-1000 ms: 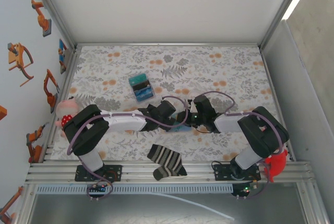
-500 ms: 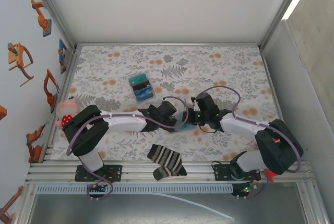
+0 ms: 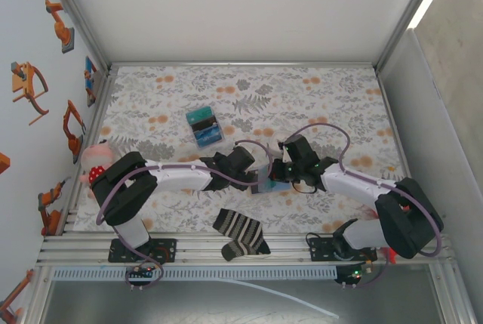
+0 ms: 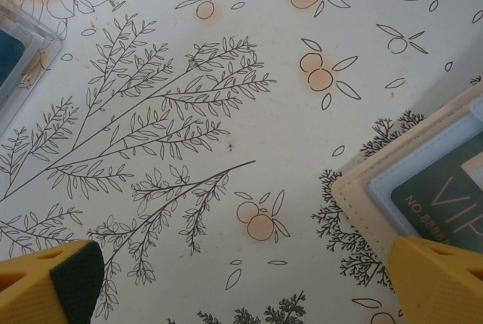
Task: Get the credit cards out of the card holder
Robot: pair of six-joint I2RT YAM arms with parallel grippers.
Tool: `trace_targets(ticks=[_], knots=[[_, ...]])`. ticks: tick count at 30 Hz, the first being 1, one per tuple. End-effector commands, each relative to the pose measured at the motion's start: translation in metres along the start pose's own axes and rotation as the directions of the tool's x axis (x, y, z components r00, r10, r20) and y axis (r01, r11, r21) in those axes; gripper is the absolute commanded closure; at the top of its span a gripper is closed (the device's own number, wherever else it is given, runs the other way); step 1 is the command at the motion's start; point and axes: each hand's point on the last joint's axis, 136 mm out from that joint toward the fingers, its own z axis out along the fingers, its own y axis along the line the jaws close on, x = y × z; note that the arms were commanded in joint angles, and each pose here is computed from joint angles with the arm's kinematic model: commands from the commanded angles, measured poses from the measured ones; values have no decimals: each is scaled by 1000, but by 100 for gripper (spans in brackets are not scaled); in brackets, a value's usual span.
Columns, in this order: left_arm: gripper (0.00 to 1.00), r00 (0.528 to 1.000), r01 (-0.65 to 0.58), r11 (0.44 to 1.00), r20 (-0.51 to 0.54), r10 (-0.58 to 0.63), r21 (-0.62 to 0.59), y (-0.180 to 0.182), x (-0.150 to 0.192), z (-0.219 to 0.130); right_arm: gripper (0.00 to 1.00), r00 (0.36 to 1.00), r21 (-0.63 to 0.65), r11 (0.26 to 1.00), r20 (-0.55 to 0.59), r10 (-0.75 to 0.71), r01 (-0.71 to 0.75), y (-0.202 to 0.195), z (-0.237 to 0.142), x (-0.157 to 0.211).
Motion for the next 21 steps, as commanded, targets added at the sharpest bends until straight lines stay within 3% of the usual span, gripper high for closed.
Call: trace_targets(ticks=[1,15,21], knots=[[3,1000,7,1000,2,-7,-17,8,1,-7,100,999,-15,999,36,-35,36,11,-8,-13],[3,1000,17,1000,25,-17,-1,9,-7,-13,100,999,3,999,21,-42,41,7,-8,-9],[3,995,22,998,94,-28,61,-1,-26,-24,100,1000,-18,1000,7,-22,22,6,3,-6]])
